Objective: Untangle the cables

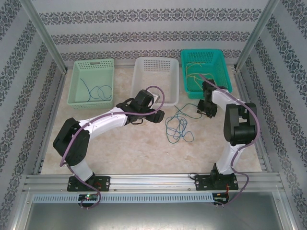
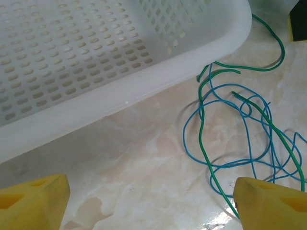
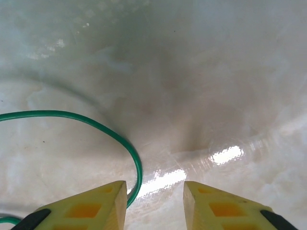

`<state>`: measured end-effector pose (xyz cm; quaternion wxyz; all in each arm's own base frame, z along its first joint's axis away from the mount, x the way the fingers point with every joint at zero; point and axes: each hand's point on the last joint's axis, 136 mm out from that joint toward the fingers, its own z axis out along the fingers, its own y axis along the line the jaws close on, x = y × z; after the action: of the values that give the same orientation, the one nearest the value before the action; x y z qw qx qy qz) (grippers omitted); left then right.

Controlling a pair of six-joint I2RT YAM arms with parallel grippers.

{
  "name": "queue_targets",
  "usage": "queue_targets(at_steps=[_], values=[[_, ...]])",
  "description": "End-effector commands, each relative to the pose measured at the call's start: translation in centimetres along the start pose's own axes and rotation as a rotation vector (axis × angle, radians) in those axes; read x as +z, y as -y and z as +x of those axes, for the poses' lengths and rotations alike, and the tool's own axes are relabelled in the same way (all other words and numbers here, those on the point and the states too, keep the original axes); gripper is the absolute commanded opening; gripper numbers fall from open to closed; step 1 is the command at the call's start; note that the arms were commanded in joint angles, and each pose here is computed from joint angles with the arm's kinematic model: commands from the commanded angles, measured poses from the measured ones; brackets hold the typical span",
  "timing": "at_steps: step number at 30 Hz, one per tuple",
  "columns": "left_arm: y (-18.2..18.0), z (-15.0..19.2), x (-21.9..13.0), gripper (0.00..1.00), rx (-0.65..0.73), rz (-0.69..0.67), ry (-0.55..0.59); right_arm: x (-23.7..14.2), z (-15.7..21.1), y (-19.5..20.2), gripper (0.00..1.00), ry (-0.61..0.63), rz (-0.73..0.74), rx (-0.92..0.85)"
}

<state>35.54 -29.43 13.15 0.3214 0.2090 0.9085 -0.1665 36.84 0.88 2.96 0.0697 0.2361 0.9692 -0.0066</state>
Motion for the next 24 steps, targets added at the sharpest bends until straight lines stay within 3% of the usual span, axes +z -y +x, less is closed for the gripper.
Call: queue_targets(at_steps=[1, 9, 17, 24], values=[[-0.2, -0.5, -1.7, 0.89, 0.047, -0.037, 0.023, 2.1, 2.3, 0.2, 0.36, -0.095, 0.093, -0.129], [-0.4, -0.4, -2.4, 0.9, 0.05, -0.047, 0.035, -0.9, 2.3, -3.1, 0.41, 0.029, -0.11, -0.041], [0.7, 0.2, -1.8, 0.89, 0.021, 0.021, 0.011, -5.1, 1.3, -2.9, 0.57, 0.156, -0.147, 0.002], [5.4, 3.7, 1.2, 0.73, 0.024, 0.237, -0.122, -6.8, 2.5, -2.9, 0.59, 0.189, -0.218, -0.015]])
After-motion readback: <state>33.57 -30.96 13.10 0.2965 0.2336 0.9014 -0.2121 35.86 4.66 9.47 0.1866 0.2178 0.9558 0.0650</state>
